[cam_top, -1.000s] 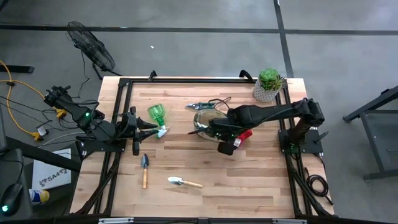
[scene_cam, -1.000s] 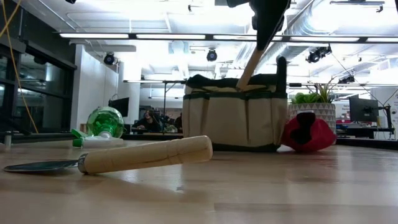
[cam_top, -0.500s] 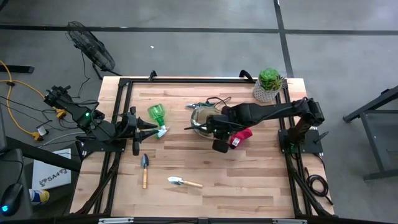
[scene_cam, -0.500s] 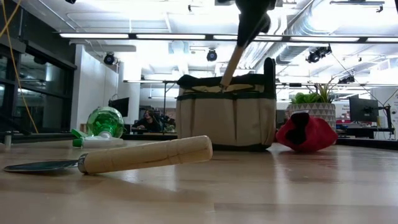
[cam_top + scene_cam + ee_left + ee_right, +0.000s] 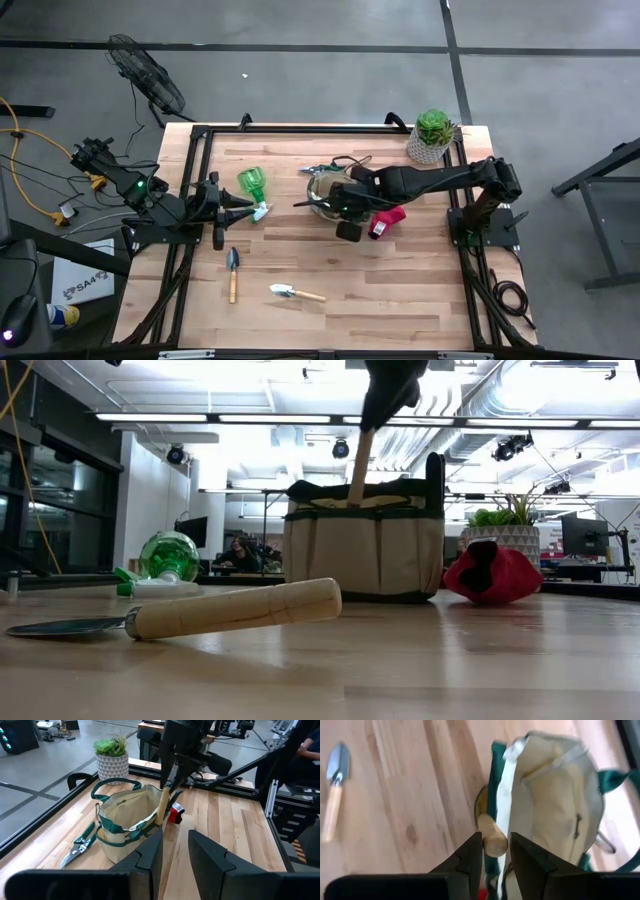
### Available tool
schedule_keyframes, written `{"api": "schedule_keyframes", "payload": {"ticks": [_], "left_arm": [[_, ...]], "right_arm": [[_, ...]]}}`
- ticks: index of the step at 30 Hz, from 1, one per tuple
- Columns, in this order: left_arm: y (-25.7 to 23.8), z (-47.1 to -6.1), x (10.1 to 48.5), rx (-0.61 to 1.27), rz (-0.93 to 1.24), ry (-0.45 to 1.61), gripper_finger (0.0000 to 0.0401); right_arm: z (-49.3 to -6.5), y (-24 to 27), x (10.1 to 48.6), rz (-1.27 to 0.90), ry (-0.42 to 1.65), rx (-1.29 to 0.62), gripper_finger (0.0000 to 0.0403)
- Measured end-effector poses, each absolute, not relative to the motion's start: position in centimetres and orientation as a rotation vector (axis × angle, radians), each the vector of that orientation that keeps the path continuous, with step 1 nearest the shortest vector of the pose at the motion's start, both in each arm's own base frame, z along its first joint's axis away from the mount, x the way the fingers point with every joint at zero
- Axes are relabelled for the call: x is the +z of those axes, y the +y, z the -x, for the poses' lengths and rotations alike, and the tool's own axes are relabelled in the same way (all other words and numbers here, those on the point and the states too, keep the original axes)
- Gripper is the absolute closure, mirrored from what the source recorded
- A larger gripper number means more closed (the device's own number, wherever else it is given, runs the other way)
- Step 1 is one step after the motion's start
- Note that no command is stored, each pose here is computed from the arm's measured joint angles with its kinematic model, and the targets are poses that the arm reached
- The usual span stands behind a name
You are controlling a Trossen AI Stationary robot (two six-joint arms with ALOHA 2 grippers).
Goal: Pick & Place Garden tools in Gardening bag
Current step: Put the brown hand rake into the gardening bag
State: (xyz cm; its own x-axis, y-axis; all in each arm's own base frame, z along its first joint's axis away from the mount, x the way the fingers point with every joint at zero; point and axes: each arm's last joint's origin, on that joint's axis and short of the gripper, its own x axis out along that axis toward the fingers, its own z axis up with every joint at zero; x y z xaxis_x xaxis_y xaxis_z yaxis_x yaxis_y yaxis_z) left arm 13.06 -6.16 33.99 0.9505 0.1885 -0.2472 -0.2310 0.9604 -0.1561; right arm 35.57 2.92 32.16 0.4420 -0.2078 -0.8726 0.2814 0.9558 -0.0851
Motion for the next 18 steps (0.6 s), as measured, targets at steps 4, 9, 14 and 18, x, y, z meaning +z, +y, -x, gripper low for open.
{"api": "schedule_keyframes", "payload": {"ticks": [4, 9, 14, 18], "left_arm": [[-6.2, -13.1, 34.0, 0.214, 0.185, 0.233, 0.0311], [-6.2, -13.1, 34.0, 0.213, 0.185, 0.233, 0.0311], [-6.2, -13.1, 34.0, 0.213, 0.185, 0.233, 0.0311], [-6.2, -13.1, 34.0, 0.207, 0.186, 0.235, 0.0311]], "right_arm": [[-36.0, 2.8, 32.4, -0.042, 1.02, -0.314, 0.0312], [-36.5, 2.5, 32.7, -0.042, 0.962, -0.315, 0.0315], [-36.6, 1.7, 32.7, -0.057, 0.962, -0.329, 0.0337], [-36.5, 1.2, 32.8, -0.039, 0.958, -0.361, 0.0363]]}}
